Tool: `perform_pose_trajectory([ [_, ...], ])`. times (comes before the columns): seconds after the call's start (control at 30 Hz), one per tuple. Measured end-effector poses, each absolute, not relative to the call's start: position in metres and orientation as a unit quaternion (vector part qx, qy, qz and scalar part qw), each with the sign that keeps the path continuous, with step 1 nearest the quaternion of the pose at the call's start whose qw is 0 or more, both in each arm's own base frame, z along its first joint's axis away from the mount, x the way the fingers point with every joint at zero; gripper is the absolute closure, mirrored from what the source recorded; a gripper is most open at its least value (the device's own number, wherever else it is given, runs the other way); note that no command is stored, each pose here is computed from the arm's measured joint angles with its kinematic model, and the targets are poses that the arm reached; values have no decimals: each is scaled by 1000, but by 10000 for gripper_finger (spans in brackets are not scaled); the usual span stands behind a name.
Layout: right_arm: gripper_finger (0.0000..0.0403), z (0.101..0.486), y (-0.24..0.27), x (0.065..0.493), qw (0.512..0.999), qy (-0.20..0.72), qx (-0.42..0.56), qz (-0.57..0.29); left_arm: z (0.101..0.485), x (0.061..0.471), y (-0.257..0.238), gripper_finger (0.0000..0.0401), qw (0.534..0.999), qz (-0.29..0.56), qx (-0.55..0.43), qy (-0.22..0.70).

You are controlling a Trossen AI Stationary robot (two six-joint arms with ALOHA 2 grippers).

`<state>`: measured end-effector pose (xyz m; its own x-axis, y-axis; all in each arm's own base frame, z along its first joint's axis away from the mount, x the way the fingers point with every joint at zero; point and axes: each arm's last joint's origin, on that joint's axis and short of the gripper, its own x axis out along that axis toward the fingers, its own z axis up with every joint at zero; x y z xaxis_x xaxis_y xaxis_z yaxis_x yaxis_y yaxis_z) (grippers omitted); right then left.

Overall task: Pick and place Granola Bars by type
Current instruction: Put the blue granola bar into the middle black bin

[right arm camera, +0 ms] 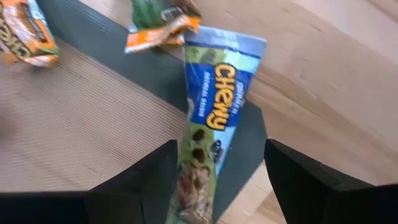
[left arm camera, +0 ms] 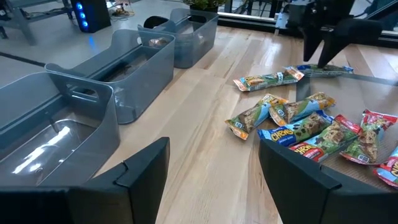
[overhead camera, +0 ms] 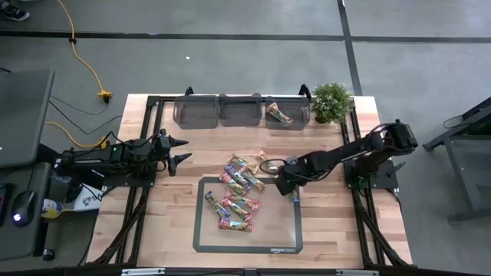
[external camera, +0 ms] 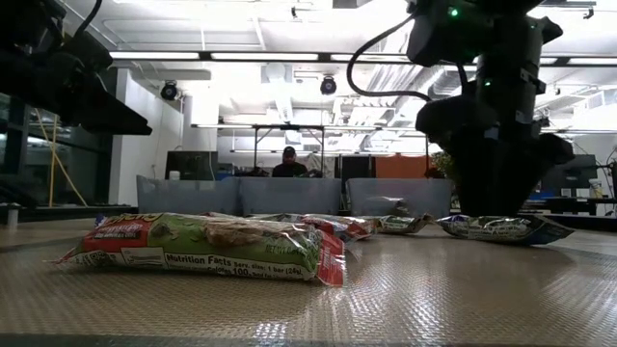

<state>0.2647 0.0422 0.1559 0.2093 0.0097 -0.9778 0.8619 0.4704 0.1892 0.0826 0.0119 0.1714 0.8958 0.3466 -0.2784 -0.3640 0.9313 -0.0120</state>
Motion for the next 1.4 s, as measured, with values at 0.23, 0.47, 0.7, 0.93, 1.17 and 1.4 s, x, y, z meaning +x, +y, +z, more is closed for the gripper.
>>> perform_pose_trajectory([
  [0.23, 178, 153, 41, 267, 667, 542, 401, -317, 171, 83, 12, 158, 973, 183, -32, 137],
  [0.47, 178, 135, 44, 275, 653, 562, 401, -311, 171, 83, 12, 158, 973, 183, -32, 137],
  [0.7, 179, 133, 44, 275, 643, 554, 417, -326, 171, 83, 12, 158, 973, 183, -32, 137],
  [0.93, 186, 133, 44, 276, 636, 549, 431, -328, 171, 83, 12, 158, 973, 183, -32, 137],
  [1.17, 209, 133, 46, 278, 637, 551, 439, -313, 171, 83, 12, 158, 973, 183, -32, 137],
  [1.4, 209, 133, 47, 279, 638, 549, 444, -308, 171, 83, 12, 158, 973, 183, -32, 137],
])
